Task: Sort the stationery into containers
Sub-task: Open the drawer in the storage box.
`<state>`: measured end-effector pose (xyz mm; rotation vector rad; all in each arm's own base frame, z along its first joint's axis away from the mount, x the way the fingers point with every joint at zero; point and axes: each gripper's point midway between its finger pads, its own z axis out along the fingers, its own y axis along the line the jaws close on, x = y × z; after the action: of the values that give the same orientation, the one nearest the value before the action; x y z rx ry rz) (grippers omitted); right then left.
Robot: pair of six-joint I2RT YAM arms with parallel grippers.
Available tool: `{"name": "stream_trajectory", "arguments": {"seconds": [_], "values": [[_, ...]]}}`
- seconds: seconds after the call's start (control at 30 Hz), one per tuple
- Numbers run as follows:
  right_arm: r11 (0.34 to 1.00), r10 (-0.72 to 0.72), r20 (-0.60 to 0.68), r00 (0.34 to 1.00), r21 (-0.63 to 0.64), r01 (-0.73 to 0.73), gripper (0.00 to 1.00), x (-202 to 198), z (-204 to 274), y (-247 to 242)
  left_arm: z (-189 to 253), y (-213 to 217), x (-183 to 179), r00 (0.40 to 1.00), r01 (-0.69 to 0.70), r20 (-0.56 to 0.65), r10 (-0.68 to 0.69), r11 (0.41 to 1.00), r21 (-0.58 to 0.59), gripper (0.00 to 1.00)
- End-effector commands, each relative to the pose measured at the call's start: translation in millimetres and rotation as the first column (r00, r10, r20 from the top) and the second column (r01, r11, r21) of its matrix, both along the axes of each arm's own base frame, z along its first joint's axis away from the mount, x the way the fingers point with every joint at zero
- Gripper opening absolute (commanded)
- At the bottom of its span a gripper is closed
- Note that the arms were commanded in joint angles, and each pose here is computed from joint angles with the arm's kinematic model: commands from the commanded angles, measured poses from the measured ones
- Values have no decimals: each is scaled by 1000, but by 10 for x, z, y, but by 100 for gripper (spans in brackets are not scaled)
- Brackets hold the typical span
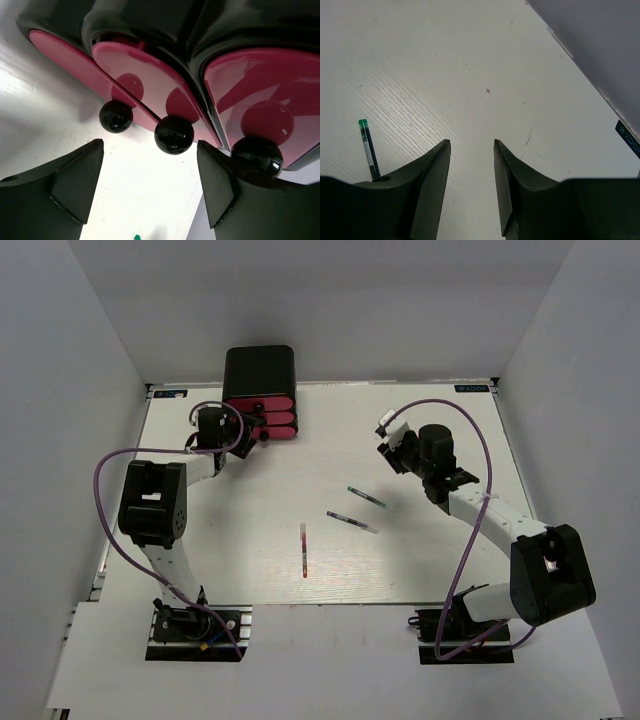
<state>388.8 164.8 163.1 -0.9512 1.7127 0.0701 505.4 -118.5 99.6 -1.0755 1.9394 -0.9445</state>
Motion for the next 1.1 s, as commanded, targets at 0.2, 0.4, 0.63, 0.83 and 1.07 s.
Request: {"name": "stream_trajectory", "arguments": {"seconds": [0.2,0.4,0.63,0.83,1.07], "values": [[999,-6,35,999,35,5,46,-26,124,-14,310,5,-23,989,16,144,-14,1000,-10,91],[999,-13,40,999,35,12,46,-25,134,-40,300,-39,-262,990,53,130,-49,998,-23,68],[999,-7,31,999,41,6,34,-62,93,-39,-32,71,-660,995,100,-2,-100,987,124,20],[998,4,12,1000,57,-5,26,-71,59,-1,-171,59,-486,988,154,-22,-152,970,190,38],[998,0,11,1000,55,-1,26,-76,47,-20,-338,34,-264,989,146,-22,-145,973,178,52]]}}
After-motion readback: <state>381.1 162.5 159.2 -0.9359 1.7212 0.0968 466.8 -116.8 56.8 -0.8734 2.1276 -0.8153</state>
